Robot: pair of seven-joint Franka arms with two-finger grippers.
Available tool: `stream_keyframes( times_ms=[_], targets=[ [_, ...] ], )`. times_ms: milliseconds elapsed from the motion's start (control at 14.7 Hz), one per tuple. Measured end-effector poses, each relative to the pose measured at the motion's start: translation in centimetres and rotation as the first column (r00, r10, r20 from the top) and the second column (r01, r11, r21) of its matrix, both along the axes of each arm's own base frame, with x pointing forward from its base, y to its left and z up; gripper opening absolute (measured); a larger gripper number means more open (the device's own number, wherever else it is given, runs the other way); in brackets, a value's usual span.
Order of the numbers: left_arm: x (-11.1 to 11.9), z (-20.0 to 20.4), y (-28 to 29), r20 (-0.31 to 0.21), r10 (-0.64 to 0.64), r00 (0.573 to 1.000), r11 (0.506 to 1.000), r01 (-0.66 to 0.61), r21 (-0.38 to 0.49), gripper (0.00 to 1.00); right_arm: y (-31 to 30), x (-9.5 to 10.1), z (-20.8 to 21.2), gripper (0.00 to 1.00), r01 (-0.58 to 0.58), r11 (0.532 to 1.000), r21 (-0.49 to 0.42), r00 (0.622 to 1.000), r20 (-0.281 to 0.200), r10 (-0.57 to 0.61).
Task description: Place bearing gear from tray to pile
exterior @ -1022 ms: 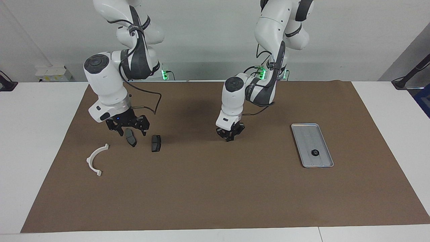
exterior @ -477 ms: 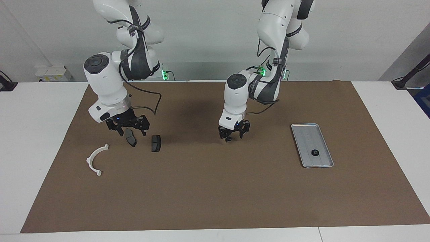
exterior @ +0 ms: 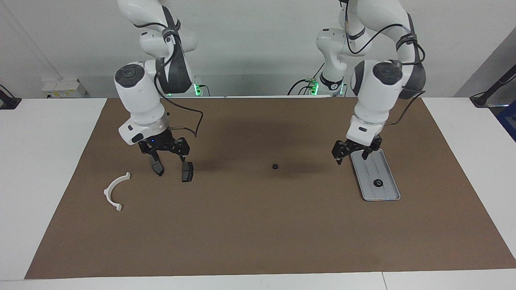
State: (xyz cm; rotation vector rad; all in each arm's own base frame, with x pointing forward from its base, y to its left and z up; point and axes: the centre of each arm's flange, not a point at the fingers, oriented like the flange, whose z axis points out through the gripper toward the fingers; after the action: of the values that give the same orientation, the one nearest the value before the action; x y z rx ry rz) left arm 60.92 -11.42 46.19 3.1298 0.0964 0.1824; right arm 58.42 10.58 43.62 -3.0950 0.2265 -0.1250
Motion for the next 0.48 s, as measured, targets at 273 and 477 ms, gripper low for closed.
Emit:
stream_keyframes(
  times_ms=[273,477],
  targets=[
    [1.4,-1.3,12.0,-0.013,-0.085,0.996,0.996,0.085,-0.008,1.0,9.0,-2.4,0.1,1.0,0.121,0.992,0.022,0.993,-0.011,-0.121],
    [2.3,-5.0,13.3,-0.012,-0.116,0.993,0.993,0.116,0.001,1.0,14.7,-4.7,0.1,1.0,0.18,0.983,0.032,0.984,-0.023,-0.179]
  ],
)
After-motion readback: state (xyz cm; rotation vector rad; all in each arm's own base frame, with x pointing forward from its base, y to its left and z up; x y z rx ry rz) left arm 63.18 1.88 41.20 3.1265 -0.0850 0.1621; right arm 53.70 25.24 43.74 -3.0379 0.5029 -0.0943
